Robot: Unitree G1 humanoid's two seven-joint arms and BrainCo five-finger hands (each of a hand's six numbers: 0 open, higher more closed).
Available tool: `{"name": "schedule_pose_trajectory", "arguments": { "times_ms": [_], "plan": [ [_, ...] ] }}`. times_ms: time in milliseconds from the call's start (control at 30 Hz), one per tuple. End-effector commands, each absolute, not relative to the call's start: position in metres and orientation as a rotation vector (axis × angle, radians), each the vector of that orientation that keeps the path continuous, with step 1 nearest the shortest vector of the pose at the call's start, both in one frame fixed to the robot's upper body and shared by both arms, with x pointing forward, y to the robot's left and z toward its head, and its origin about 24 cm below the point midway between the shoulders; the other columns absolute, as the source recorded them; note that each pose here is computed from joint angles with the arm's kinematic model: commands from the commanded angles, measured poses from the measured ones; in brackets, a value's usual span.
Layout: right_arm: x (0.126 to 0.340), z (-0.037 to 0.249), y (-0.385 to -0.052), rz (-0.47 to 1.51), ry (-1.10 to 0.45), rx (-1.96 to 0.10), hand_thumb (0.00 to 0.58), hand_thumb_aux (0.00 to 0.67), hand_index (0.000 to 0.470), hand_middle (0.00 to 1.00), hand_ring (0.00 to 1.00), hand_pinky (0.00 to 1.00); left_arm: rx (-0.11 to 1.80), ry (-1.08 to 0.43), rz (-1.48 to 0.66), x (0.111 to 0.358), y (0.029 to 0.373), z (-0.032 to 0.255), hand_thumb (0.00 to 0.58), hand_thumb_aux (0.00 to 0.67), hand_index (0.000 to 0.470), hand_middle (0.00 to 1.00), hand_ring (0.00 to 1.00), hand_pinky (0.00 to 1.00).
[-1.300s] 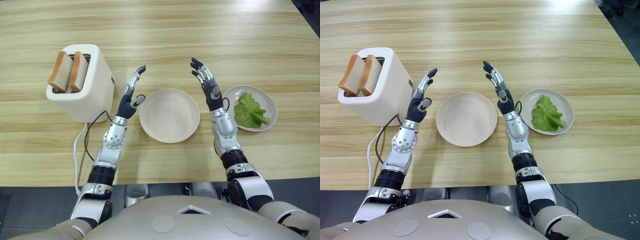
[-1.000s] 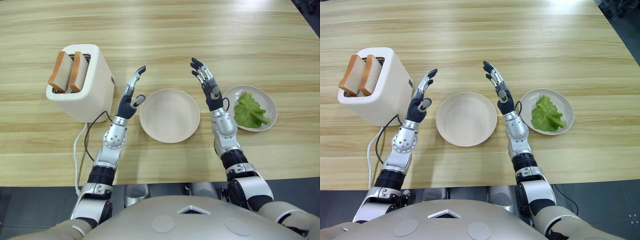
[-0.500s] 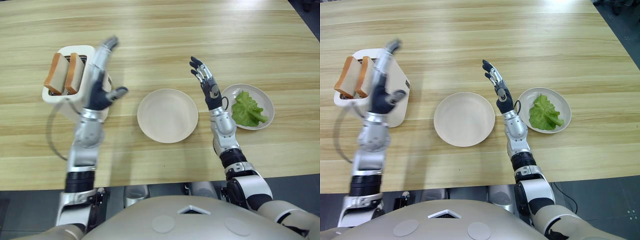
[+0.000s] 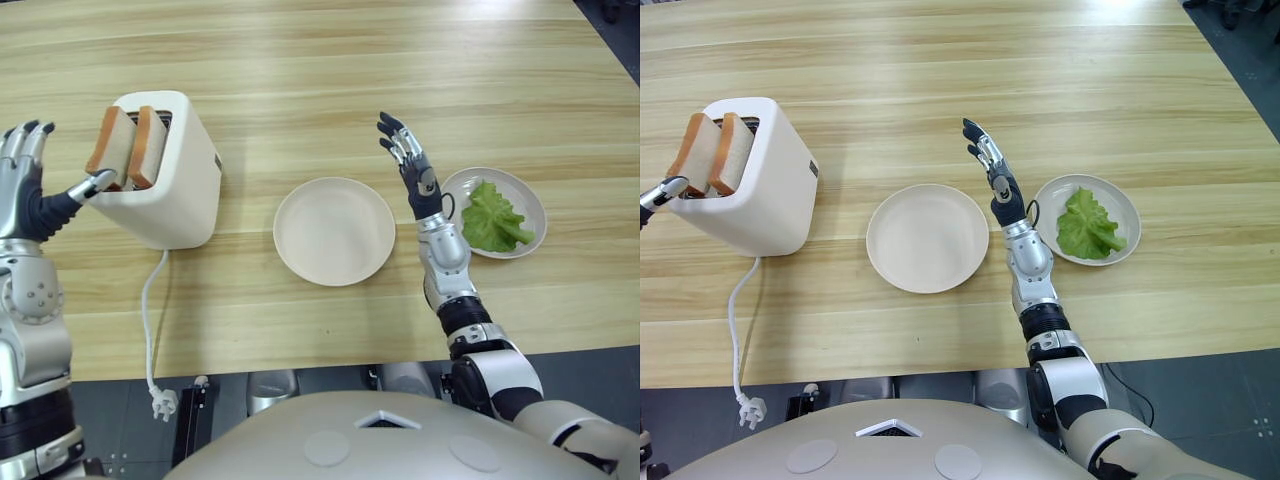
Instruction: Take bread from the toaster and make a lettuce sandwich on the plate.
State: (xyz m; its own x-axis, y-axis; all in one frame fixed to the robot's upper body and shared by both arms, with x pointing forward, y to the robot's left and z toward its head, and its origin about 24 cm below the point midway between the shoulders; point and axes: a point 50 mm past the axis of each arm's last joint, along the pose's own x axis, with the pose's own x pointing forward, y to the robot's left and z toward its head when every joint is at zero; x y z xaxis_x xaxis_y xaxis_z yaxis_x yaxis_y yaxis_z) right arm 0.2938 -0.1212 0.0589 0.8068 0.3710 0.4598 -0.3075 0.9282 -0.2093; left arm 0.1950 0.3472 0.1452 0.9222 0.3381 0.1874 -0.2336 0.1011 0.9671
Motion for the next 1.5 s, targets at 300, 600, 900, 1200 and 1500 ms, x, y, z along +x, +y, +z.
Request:
{"name": "schedule_pose_trajectory", "arguments": {
  "times_ms": [300,600,900,1200,1500],
  "plan": [
    [0.294,0.056,-0.12,0.367,-0.499,-0.123,0.0,0.0,0.0,0.0,0.0,0.0,1.52,0.203,0.362,0.221,0.359,0.13,0.0,0.0,0.0,0.0,0.0,0.0],
    [0.293,0.055,-0.12,0.365,-0.501,-0.122,0.0,0.0,0.0,0.0,0.0,0.0,1.524,0.199,0.342,0.227,0.355,0.129,0.0,0.0,0.0,0.0,0.0,0.0],
    [0.292,0.055,-0.123,0.358,-0.501,-0.125,0.0,0.0,0.0,0.0,0.0,0.0,1.523,0.21,0.348,0.227,0.353,0.128,0.58,0.67,0.46,0.0,0.0,0.0],
    [0.292,0.055,-0.121,0.364,-0.498,-0.125,0.0,0.0,0.0,0.0,0.0,0.0,1.533,0.157,0.328,0.233,0.342,0.13,0.58,0.67,0.46,0.0,0.0,0.0],
    [0.293,0.053,-0.119,0.373,-0.488,-0.128,0.0,0.0,0.0,0.0,0.0,0.0,1.554,-0.012,0.359,0.24,0.323,0.154,0.58,0.67,0.46,0.0,0.0,0.0]
  ]
}}
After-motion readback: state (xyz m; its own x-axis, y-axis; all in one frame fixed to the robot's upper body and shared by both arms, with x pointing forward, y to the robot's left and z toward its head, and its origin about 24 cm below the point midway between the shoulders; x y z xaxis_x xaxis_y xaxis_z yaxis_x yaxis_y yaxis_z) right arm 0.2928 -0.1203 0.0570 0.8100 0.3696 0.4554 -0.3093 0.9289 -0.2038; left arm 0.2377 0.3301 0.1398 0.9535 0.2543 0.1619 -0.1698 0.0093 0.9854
